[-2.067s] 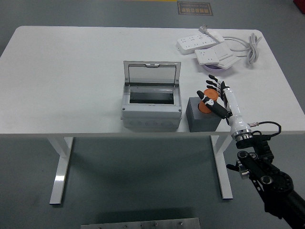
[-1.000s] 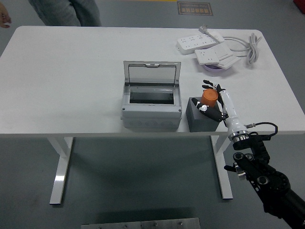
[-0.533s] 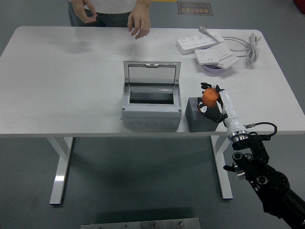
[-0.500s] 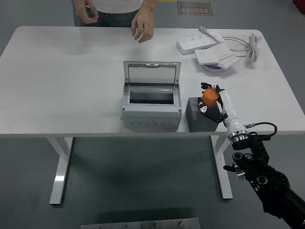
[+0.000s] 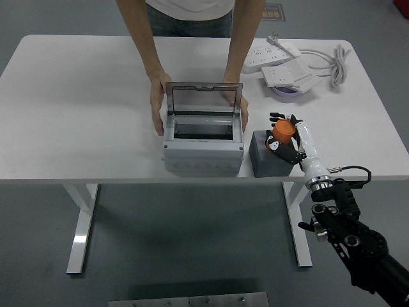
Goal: Fetch the battery,place it into the box,close the lid of the box
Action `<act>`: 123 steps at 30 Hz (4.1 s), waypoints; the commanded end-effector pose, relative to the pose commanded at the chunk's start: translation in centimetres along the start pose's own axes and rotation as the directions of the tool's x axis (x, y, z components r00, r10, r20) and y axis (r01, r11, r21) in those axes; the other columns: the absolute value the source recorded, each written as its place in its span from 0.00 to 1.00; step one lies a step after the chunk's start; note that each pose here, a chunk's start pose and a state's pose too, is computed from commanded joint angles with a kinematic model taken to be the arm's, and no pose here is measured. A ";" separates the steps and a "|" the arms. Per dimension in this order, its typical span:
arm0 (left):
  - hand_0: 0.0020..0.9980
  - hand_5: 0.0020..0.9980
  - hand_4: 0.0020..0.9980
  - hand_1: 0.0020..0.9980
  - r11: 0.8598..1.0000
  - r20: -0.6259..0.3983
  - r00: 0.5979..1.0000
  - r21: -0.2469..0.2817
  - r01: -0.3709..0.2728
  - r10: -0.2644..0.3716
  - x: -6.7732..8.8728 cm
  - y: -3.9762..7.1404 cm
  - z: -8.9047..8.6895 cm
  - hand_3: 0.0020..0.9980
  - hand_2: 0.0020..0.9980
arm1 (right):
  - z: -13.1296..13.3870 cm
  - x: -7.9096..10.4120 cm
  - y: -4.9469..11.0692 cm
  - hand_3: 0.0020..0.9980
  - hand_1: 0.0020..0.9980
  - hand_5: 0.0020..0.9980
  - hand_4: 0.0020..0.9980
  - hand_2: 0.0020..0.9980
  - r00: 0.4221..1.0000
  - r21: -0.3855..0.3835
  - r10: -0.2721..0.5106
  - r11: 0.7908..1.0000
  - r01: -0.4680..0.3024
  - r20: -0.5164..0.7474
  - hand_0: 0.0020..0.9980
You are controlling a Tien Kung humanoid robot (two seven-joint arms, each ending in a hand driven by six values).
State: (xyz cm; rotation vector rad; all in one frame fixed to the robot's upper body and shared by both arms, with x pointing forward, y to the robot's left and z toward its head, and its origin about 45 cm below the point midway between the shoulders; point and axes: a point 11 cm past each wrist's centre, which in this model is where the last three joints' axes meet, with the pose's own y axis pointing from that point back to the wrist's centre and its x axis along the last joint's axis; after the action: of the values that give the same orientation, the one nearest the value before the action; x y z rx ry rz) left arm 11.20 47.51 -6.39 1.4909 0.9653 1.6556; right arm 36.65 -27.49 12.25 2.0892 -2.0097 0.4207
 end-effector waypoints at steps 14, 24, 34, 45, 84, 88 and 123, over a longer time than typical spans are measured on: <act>0.61 0.02 0.61 0.69 1.000 0.013 1.000 -0.002 -0.001 0.001 0.0 0.0 0.2 0.59 0.57 | 0.2 0.1 -0.2 0.56 0.42 0.00 0.53 0.51 0.997 -0.028 0.017 0.999 -0.015 0.077 0.38; 0.61 0.02 0.61 0.69 1.000 0.028 1.000 -0.003 -0.004 0.004 0.0 0.1 0.3 0.59 0.57 | 0.3 -0.2 -0.4 0.56 0.42 0.00 0.50 0.51 0.991 -0.057 0.017 0.998 -0.010 0.131 0.34; 0.61 0.02 0.61 0.69 1.000 0.039 0.999 -0.003 -0.004 0.004 0.0 0.1 0.3 0.59 0.58 | -0.1 -0.7 -0.6 0.55 0.42 0.00 0.47 0.51 0.997 -0.040 -0.010 0.999 0.013 0.081 0.31; 0.61 0.02 0.61 0.69 1.000 0.049 0.999 -0.003 -0.002 0.002 -0.2 0.1 0.4 0.59 0.58 | -0.7 -1.0 -0.9 0.55 0.42 0.00 0.47 0.52 0.999 -0.014 -0.027 1.000 0.028 0.045 0.31; 0.62 0.01 0.61 0.69 1.000 0.071 0.997 -0.001 -0.006 0.006 -0.3 0.1 0.4 0.59 0.59 | -3.7 -1.0 -2.3 0.55 0.43 0.00 0.43 0.53 0.998 0.068 -0.044 0.997 0.041 0.040 0.31; 0.62 0.01 0.61 0.69 1.000 0.068 0.998 0.002 -0.006 0.006 -0.3 0.1 0.3 0.59 0.59 | -4.6 -0.9 -2.7 0.55 0.43 0.00 0.43 0.53 0.998 0.087 -0.046 0.995 0.042 0.043 0.31; 0.62 0.01 0.61 0.69 1.000 0.034 0.999 0.009 -0.025 0.025 0.6 0.1 0.4 0.59 0.59 | -15.9 -1.1 -8.0 0.37 0.22 0.00 0.09 0.32 0.764 0.216 -0.108 0.926 0.311 -0.637 0.17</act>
State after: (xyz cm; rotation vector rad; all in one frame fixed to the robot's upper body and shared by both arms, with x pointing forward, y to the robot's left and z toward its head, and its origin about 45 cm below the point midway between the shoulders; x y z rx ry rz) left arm 11.51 47.97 -6.00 1.5381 0.9404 1.6405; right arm 43.67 -20.62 27.10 1.9420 -1.3651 1.2611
